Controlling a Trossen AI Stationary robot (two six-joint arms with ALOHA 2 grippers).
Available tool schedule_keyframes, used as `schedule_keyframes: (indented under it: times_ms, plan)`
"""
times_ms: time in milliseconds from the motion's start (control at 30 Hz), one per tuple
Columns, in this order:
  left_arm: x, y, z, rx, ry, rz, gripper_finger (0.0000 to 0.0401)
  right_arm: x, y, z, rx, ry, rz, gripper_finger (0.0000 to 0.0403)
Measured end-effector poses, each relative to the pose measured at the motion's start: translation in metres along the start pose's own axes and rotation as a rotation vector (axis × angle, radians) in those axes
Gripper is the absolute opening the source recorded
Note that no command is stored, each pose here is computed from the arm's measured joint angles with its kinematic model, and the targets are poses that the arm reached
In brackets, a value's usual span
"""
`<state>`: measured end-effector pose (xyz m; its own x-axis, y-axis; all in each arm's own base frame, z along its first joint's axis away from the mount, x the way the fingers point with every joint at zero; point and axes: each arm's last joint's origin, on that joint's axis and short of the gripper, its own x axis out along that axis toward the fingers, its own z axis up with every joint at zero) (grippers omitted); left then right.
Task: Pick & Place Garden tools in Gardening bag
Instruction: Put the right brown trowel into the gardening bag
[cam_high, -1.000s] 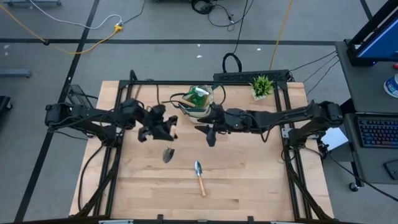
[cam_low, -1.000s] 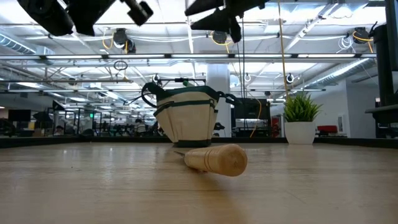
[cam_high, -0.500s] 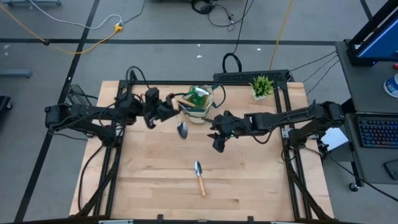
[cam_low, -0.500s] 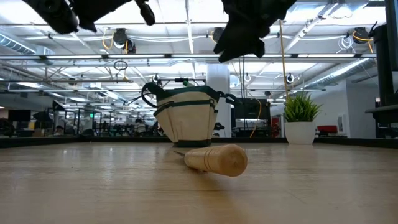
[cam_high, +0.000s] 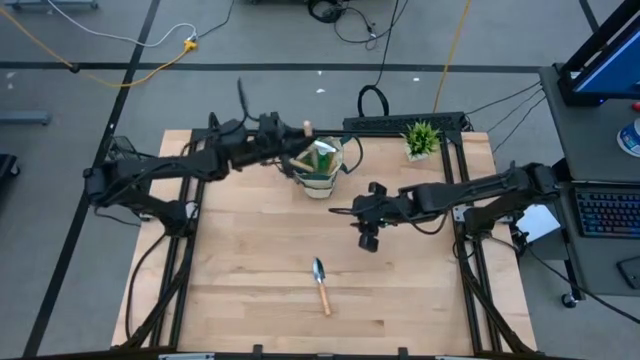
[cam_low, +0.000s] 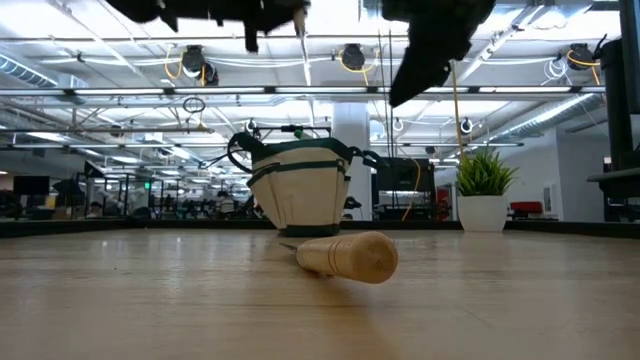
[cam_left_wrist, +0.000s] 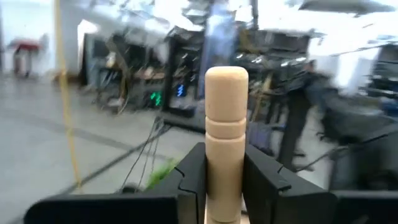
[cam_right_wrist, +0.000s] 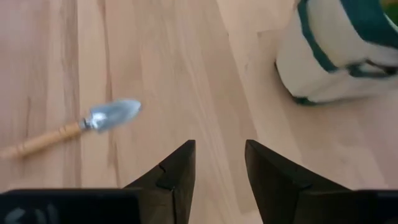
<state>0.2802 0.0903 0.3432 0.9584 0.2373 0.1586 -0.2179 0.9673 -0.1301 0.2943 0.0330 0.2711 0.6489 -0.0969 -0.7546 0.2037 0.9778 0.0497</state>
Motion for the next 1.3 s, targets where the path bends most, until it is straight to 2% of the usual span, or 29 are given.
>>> schedule_keyframes:
  times_ms: [100,300,467,700,1133,1300]
  plan:
    - [0.011,0.018,-0.017,-0.054,0.032,0.051,0.0070,-0.016,-0.005,-0.002,-0.016,0.002,-0.003,0.0130]
    - [0.032,0.037,-0.050,-0.062,0.047,0.062,0.0070,-0.053,-0.013,-0.004,-0.009,-0.057,0.010,0.0130]
    - [0.043,0.050,-0.078,-0.069,0.093,0.090,0.0070,-0.070,-0.016,-0.005,0.003,-0.092,0.018,0.0130]
    - [0.047,0.063,-0.096,-0.072,0.141,0.123,0.0070,-0.071,-0.017,-0.008,0.005,-0.066,0.010,0.0130]
    - [0.054,0.070,-0.131,-0.089,0.237,0.121,0.0070,-0.069,-0.017,-0.008,0.006,-0.065,0.010,0.0130]
    - [0.053,0.070,-0.138,-0.079,0.299,0.121,0.0070,-0.069,-0.017,-0.008,0.016,-0.066,0.010,0.0130]
